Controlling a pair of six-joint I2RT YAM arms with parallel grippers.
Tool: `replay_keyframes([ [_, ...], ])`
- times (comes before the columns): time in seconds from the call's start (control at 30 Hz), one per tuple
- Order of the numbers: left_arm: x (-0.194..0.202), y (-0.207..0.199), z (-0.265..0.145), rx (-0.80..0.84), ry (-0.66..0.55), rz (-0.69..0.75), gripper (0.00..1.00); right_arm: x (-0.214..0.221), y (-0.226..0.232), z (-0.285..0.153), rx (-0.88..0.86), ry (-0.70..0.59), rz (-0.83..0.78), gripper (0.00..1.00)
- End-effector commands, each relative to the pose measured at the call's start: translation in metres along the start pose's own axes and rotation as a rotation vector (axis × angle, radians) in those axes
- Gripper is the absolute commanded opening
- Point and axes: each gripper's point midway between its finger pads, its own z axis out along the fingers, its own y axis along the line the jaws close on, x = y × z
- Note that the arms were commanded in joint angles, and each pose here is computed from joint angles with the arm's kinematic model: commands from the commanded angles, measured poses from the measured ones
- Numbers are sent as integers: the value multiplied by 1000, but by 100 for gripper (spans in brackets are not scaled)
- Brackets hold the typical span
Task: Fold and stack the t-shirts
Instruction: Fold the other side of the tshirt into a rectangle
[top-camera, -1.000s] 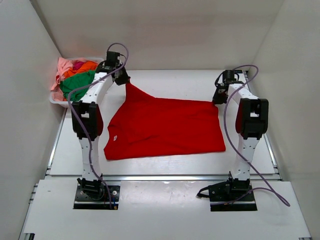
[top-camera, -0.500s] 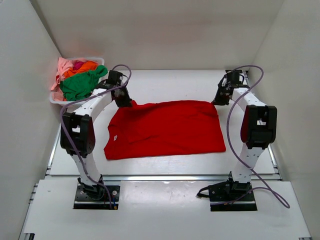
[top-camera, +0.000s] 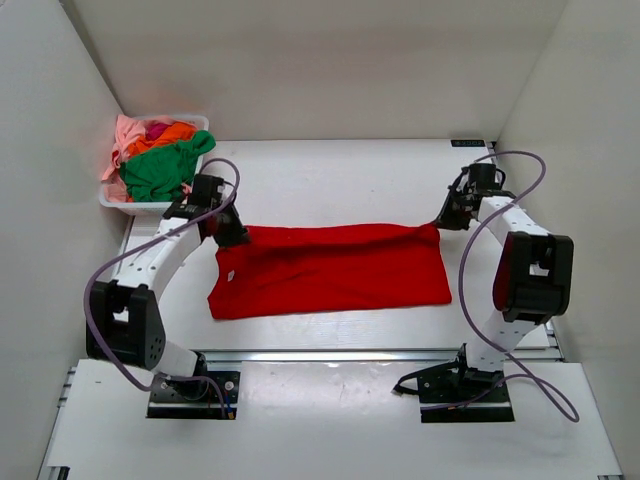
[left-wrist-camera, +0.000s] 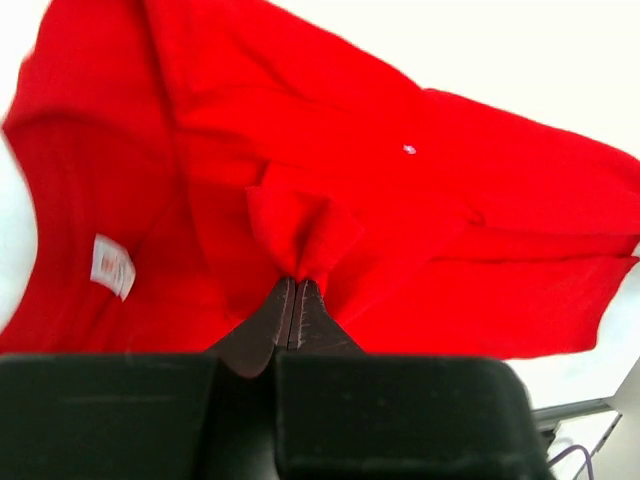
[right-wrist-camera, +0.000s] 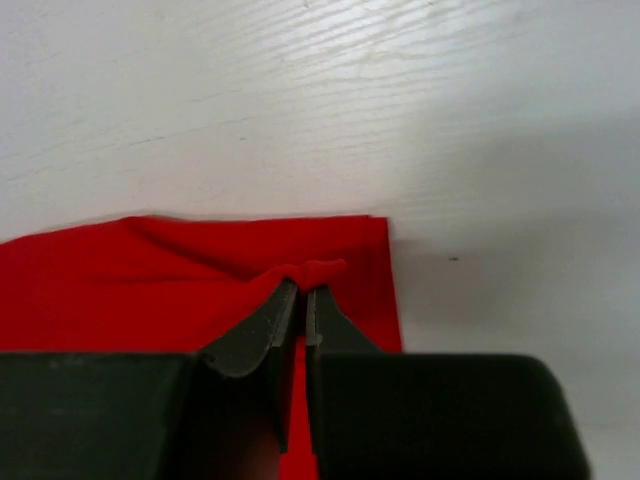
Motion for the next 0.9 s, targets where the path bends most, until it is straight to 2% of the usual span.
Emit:
replay_keyframes([
  [0.0, 18, 0, -16, 37, 6, -21, 0, -17, 1, -18, -21, -85, -31, 0],
  [0.2, 44, 14, -24, 38, 39, -52, 0, -1, 5, -24, -27, -72, -63, 0],
  [0.37, 48, 17, -34, 39, 38, -46, 0, 10, 4, -37, -27, -76, -68, 0],
  [0.63, 75, 22, -36, 41, 106, -52, 0, 40, -3, -41, -22, -36, -46, 0],
  [0.87, 99, 38, -43, 21, 160, -61, 0, 49, -12, -41, -4, -28, -36, 0],
])
